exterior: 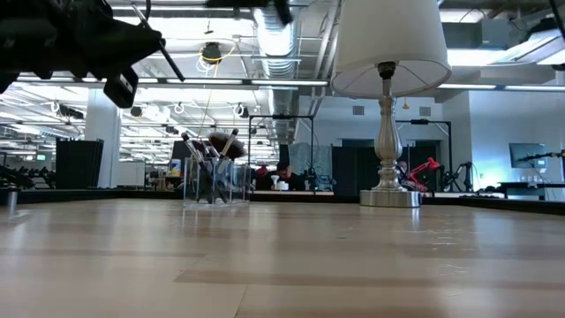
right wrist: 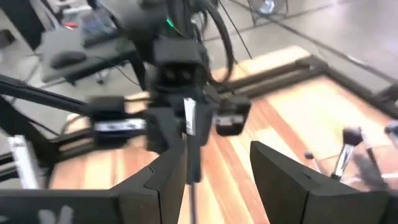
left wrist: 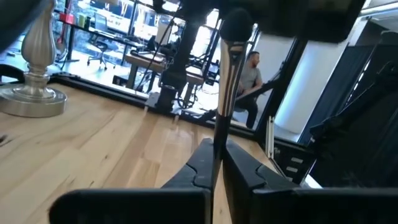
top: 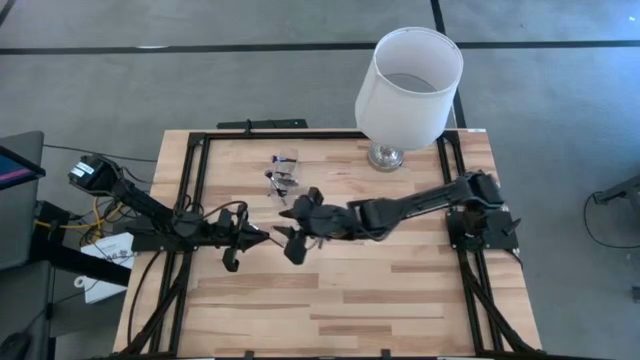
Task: Put items in baskets/containers
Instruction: Put the eyeshadow brush into the right transparent organizer
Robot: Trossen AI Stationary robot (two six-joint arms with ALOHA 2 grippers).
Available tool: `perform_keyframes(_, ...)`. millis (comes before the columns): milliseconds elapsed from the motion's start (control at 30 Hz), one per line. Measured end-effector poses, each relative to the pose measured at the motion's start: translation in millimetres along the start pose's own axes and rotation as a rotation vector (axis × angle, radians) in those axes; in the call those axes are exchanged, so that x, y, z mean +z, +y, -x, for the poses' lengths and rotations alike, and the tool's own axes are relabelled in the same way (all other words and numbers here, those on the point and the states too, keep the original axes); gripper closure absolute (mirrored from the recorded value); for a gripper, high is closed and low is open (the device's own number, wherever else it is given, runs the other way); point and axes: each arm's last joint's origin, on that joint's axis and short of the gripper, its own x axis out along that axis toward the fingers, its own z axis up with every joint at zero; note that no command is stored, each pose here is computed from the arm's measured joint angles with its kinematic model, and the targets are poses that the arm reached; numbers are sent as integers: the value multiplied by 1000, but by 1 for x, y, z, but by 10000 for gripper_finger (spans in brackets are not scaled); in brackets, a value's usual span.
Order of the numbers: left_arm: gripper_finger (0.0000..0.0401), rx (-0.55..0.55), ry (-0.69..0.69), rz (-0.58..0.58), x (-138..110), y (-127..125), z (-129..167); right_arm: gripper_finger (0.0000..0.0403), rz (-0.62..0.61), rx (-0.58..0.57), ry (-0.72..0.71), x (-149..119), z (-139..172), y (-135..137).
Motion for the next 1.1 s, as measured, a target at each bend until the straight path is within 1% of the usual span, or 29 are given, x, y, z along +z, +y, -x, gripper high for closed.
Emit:
perform_keyframes(67, 389, 1, 5, -2, 0, 0, 0, 239, -10, 12, 19, -12, -19, -3)
perform_keyframes(167, 389, 1, 6, -3, -1, 0, 0, 242, -33, 84, 11, -25, -47, -9)
perform_keyframes(300, 389, 6, 25, -11, -3, 1, 0, 246, -64, 178, -24, -25, -67, -22)
perform_keyframes(467, 389, 15, 51, -19, -6, 2, 0, 255, -74, 200, -47, -13, -72, -32)
perform_keyframes(600, 389, 16, 51, -19, -5, 2, 0, 263, -70, 200, -13, -15, -73, -36)
perform_keyframes(733, 389, 28, 48, -20, -5, 3, 0, 270, -80, 211, -17, -14, -72, -35)
perform_keyframes(867, 389, 60, 39, -22, -4, 8, -2, 268, -92, 221, -26, -20, -78, -31)
perform_keyframes(933, 389, 61, 38, -23, -3, 9, -2, 264, -97, 229, -45, -25, -85, -30)
perform_keyframes(1100, 389, 59, 45, -25, -4, 9, -2, 261, -96, 223, -37, -37, -96, -32)
